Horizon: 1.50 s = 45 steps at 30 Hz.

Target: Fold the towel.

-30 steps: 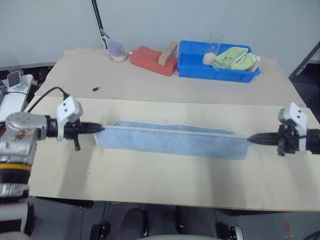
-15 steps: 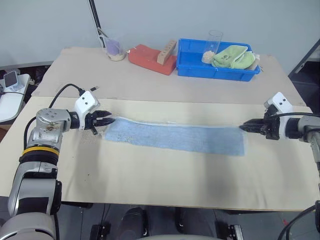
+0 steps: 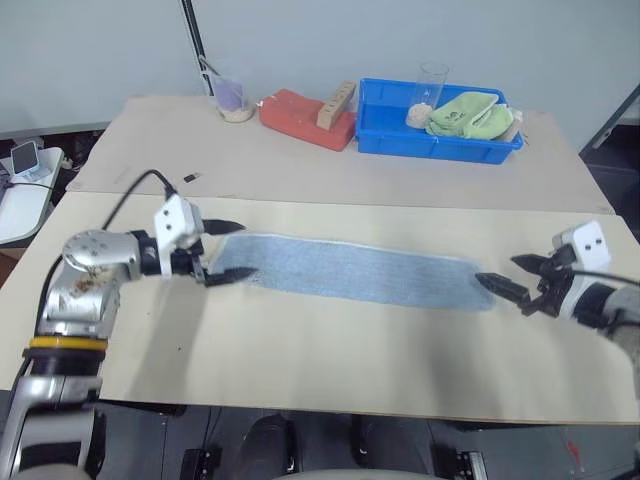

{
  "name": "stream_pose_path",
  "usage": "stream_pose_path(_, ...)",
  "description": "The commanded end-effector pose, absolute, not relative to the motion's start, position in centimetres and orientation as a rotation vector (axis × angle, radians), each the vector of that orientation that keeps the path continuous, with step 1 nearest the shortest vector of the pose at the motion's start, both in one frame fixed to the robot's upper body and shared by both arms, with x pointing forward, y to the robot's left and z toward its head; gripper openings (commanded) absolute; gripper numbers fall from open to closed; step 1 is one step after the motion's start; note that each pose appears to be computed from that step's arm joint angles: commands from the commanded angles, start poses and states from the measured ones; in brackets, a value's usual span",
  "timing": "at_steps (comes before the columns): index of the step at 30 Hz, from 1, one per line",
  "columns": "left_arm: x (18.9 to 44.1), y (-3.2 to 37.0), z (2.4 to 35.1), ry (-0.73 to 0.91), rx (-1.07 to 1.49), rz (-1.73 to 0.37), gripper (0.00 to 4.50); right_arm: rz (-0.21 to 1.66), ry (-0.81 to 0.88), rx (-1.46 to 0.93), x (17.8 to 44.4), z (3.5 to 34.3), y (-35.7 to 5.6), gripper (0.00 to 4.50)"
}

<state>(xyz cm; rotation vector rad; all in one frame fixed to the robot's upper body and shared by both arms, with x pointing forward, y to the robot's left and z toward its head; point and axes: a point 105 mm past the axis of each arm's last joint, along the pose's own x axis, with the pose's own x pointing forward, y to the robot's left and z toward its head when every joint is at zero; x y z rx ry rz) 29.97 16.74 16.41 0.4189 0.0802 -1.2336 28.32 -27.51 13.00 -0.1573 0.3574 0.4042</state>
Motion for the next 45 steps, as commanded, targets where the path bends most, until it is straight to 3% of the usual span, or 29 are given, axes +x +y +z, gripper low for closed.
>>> stream_pose_path(1,27.1,13.9,17.8,0.033,0.384,-1.37,4.5,0.284,0.312,-0.181,27.8,12.8,-28.0,4.47)
stream_pose_path(4,26.0,12.9,17.5,0.046,0.383,-1.441,4.5,0.262,0.34,-0.135,27.8,10.9,-27.5,4.47)
stream_pose_path(11,24.4,10.7,20.3,-0.099,0.358,-1.577,4.5,0.254,0.384,0.009,29.0,9.3,-26.4,4.47)
stream_pose_path(15,24.3,10.0,20.6,-0.133,0.363,-1.596,4.5,0.294,0.423,0.017,29.2,8.2,-25.1,3.33)
stream_pose_path(23,24.7,10.2,20.0,-0.118,0.379,-1.57,4.5,0.274,0.417,0.006,29.6,8.2,-25.7,0.54)
stream_pose_path(25,24.8,10.2,20.0,-0.12,0.38,-1.56,4.5,0.26,0.414,0.0,29.6,8.3,-26.3,0.07)
stream_pose_path(32,25.1,10.3,20.2,-0.133,0.385,-1.53,4.5,0.19,0.394,-0.105,29.6,11.0,-31.7,0.07)
stream_pose_path(35,25.2,10.3,20.5,-0.146,0.389,-1.516,4.5,0.27,0.363,-0.174,29.8,14.1,-32.2,0.07)
stream_pose_path(40,25.3,10.4,20.8,-0.153,0.395,-1.504,4.5,0.532,0.32,-0.188,30.3,17.8,-26.1,0.07)
stream_pose_path(45,25.2,10.5,20.9,-0.153,0.397,-1.482,4.5,0.665,0.312,-0.147,30.8,17.7,-19.5,0.07)
